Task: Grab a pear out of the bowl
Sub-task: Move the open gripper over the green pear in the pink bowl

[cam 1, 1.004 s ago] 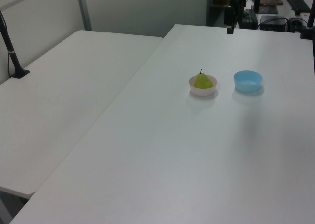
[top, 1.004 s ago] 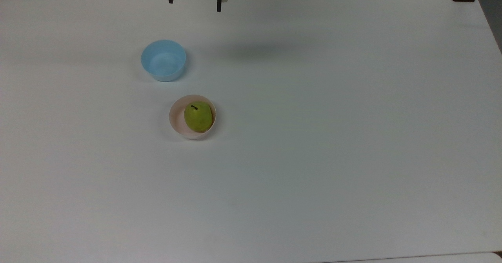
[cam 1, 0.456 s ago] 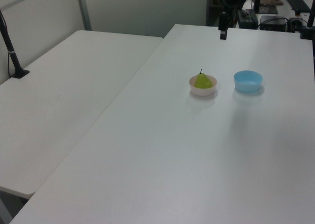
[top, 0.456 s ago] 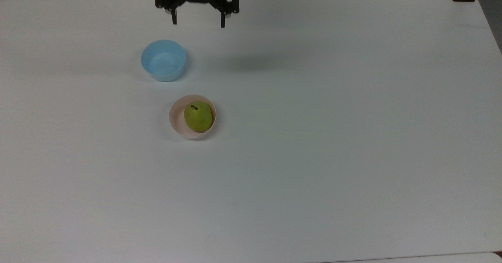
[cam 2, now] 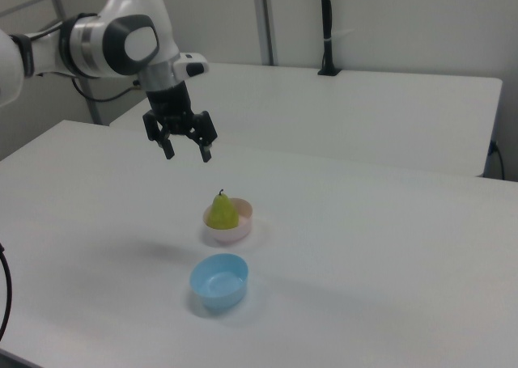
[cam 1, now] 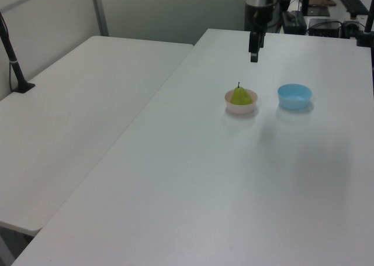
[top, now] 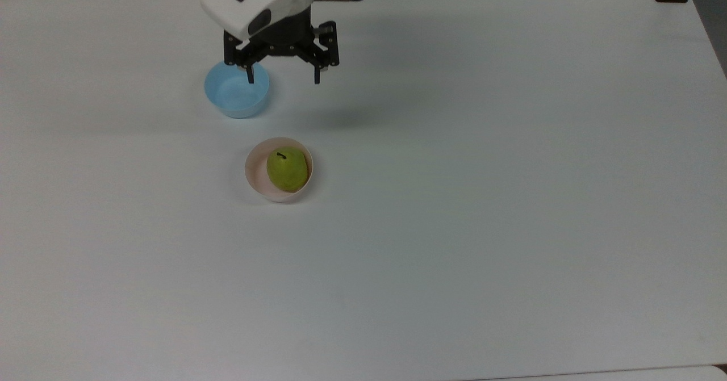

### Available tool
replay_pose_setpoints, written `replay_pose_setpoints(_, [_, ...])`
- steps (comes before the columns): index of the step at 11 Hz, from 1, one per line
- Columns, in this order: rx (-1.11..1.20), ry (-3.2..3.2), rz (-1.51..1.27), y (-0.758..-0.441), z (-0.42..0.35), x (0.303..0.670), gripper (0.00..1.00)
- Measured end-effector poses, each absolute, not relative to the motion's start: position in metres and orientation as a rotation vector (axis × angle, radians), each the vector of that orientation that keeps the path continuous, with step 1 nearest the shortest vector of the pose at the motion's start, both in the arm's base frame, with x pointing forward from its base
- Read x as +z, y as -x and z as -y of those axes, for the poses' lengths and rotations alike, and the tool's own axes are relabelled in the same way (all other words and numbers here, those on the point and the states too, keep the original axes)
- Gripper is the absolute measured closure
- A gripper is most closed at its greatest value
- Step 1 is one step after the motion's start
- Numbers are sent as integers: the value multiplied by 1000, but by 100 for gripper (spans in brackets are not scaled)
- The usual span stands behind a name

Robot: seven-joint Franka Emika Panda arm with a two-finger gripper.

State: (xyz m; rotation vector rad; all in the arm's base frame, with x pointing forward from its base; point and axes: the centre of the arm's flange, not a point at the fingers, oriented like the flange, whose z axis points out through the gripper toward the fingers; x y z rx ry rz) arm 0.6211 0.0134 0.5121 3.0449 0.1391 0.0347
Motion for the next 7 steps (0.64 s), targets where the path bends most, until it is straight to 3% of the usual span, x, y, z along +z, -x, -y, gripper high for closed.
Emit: replay_pose_setpoints(7, [9,-3049,-123,-660,2,417,0])
